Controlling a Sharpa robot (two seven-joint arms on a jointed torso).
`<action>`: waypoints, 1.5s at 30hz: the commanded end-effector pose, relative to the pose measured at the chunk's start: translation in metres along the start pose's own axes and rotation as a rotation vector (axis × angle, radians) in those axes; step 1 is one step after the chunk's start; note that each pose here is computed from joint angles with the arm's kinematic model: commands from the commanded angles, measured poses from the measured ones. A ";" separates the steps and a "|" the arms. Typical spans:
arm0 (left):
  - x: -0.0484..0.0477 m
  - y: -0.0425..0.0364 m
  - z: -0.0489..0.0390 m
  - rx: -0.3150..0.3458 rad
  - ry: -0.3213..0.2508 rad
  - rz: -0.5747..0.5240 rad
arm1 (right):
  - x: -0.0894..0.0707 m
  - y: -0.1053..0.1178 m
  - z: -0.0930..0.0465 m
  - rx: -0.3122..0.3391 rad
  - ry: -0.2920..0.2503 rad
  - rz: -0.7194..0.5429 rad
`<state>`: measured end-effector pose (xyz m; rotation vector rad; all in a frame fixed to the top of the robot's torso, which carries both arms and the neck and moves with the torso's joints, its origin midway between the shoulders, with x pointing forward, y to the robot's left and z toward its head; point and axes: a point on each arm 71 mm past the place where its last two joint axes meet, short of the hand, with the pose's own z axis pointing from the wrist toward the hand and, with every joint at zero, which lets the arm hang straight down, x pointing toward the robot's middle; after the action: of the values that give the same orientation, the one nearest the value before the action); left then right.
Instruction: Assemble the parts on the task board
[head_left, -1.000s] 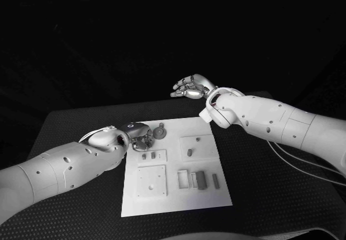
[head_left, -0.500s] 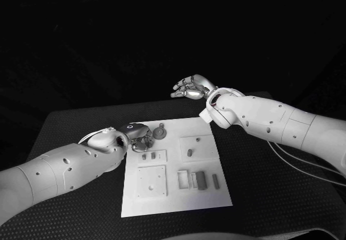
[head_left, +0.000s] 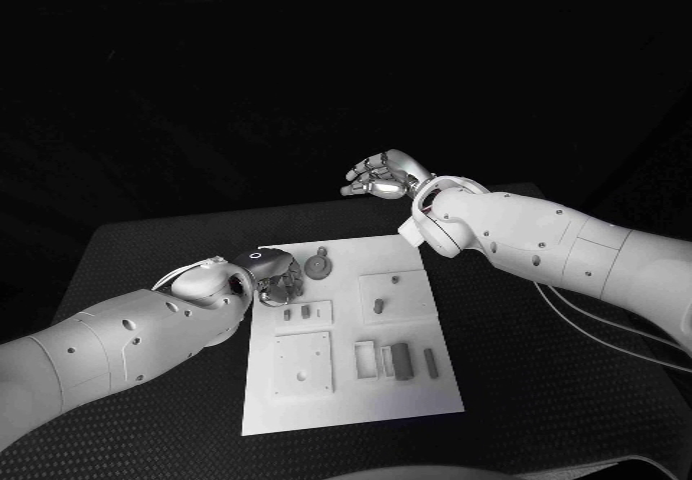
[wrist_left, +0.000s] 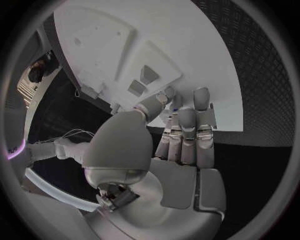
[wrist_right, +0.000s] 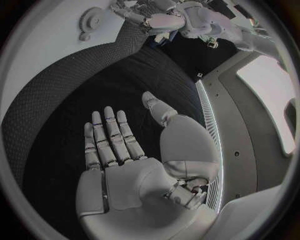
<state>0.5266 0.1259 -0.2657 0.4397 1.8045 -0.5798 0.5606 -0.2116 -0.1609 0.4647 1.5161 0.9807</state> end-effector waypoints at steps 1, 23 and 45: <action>0.0024 0.0034 -0.0010 -0.019 0.004 0.000 | 0.001 0.000 0.000 -0.006 0.013 -0.001; -0.0275 0.0512 -0.0256 -0.146 -0.147 -0.250 | -0.004 -0.014 -0.013 -0.044 0.102 -0.194; -0.0665 0.0736 -0.0767 -0.046 -0.261 -1.045 | 0.009 -0.052 -0.055 -0.022 0.314 -0.781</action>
<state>0.5313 0.2371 -0.1997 -0.6061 1.7073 -1.0831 0.5202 -0.2512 -0.2098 -0.2121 1.7667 0.5595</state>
